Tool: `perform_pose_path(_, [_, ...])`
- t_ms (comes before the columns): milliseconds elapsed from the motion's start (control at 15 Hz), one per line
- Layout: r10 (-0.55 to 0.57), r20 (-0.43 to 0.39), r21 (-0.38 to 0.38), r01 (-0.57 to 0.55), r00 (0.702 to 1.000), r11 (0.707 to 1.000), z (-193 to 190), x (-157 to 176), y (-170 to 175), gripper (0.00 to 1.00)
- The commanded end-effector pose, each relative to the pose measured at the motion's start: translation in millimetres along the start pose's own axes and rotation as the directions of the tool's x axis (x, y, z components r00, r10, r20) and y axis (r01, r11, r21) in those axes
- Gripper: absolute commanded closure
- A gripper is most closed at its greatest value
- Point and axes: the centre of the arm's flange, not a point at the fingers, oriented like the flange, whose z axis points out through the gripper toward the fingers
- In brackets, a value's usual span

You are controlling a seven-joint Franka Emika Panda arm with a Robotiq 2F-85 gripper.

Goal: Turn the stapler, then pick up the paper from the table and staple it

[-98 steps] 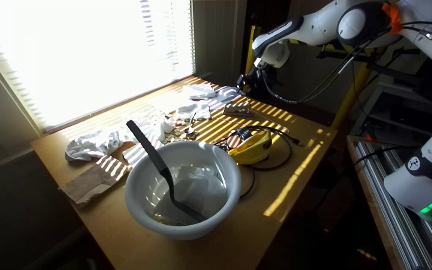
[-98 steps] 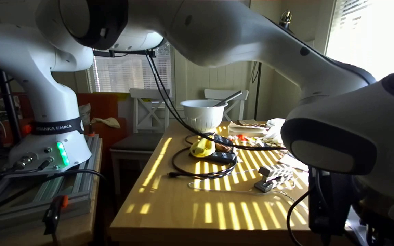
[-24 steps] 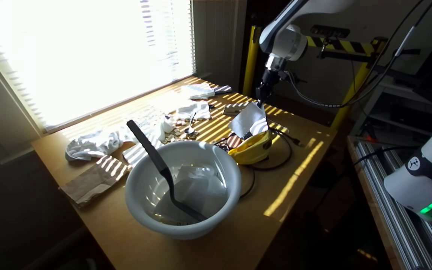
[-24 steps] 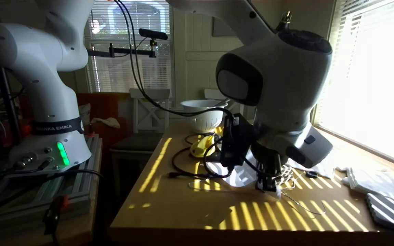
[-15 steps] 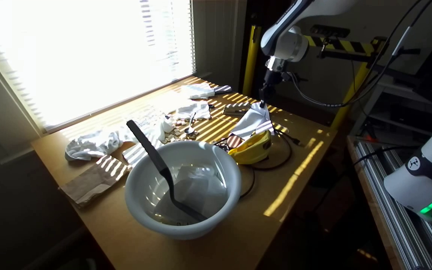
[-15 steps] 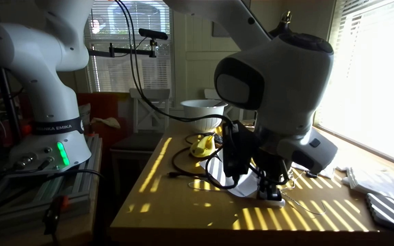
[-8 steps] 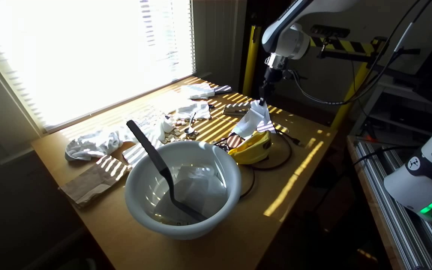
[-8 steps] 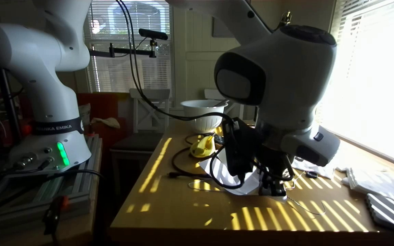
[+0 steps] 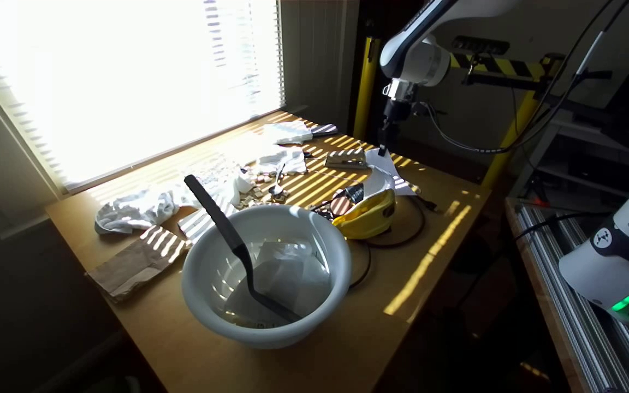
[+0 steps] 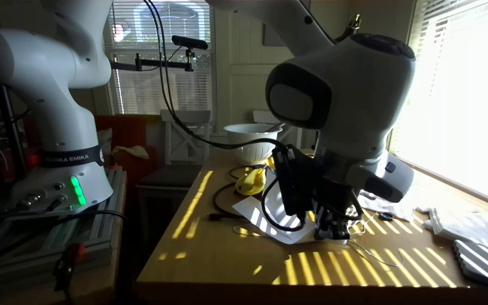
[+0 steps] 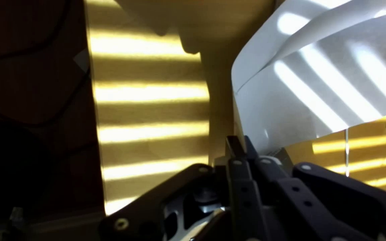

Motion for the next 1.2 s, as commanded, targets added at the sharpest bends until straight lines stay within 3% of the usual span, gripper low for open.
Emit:
perform_pose_path(0, [0.007, -0.074, 0.008, -0.007, 0.997, 1.000, -3, -6, -7, 1.00])
perform_pose_path(667, [-0.031, -0.002, 0.129, 0.032, 1.000, 0.991, -29, -9, -30, 1.00])
perform_pose_path(1133, [-0.012, -0.032, 0.144, 0.016, 0.999, 0.989, -26, -4, -27, 1.00])
